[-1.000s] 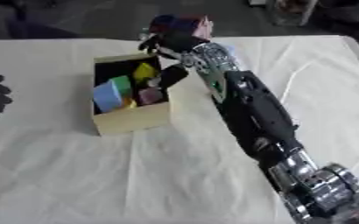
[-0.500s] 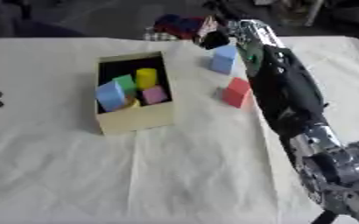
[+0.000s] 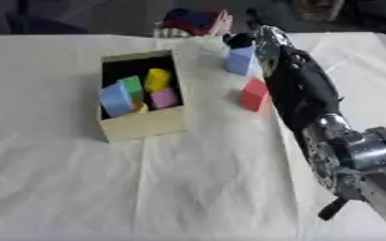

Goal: Pick up objects on the table and place them in the box.

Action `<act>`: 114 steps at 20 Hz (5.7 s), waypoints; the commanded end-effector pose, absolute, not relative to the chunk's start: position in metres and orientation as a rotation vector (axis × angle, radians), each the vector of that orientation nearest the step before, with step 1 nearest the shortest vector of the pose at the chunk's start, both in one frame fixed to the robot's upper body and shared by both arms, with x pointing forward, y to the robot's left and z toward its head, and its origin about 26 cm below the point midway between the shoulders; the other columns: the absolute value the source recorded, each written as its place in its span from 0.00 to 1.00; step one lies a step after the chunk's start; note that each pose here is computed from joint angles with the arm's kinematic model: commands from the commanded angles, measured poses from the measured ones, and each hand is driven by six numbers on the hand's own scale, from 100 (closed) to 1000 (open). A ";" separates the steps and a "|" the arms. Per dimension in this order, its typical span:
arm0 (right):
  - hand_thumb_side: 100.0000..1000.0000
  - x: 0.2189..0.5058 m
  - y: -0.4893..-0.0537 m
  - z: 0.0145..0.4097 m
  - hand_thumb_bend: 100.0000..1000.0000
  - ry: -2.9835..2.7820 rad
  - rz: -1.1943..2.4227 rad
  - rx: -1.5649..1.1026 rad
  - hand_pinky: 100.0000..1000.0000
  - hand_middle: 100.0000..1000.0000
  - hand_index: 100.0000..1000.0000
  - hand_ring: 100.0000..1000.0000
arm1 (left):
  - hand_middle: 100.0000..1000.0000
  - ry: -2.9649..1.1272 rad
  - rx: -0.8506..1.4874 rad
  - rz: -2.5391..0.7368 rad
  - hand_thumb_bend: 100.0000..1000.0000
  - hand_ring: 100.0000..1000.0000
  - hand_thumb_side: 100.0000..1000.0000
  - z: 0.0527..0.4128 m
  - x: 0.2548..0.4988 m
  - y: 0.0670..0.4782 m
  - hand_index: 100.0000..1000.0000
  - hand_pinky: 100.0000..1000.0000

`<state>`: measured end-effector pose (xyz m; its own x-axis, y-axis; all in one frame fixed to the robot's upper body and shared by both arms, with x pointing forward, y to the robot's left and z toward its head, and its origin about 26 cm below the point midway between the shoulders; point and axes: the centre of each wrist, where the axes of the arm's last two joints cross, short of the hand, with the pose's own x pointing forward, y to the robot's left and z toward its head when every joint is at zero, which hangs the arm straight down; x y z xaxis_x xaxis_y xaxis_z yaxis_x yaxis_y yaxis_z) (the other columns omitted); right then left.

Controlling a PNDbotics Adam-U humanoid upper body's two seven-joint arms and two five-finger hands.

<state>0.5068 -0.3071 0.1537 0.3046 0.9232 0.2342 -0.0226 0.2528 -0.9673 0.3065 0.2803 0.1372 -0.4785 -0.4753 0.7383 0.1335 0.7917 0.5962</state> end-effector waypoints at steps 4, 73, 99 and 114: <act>0.50 0.505 -0.320 0.147 0.30 -0.993 0.818 -1.051 0.90 0.87 0.94 0.90 | 0.62 -1.967 0.271 -0.763 0.11 0.62 0.59 0.146 0.306 0.281 0.82 0.82; 0.35 0.499 -0.336 0.171 0.32 -0.907 1.282 -0.627 0.92 0.94 1.00 0.95 | 0.62 -1.925 0.288 -0.750 0.09 0.62 0.61 0.139 0.302 0.288 0.82 0.83; 0.16 0.492 -0.232 0.263 0.03 -1.588 1.590 -0.570 0.66 0.54 0.82 0.47 | 0.62 -1.916 0.280 -0.746 0.09 0.62 0.61 0.136 0.300 0.288 0.82 0.83; 0.47 0.477 -0.212 0.257 0.34 -1.520 1.845 -0.513 0.89 0.89 0.99 0.90 | 0.62 -1.906 0.281 -0.741 0.09 0.62 0.61 0.133 0.299 0.289 0.82 0.83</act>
<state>0.4801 -0.2023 0.2344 -0.6818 0.7123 0.1663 -0.3164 -0.0822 -0.9451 0.2999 0.2875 0.1264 -0.4298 -0.4929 0.7566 0.1488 0.7878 0.5977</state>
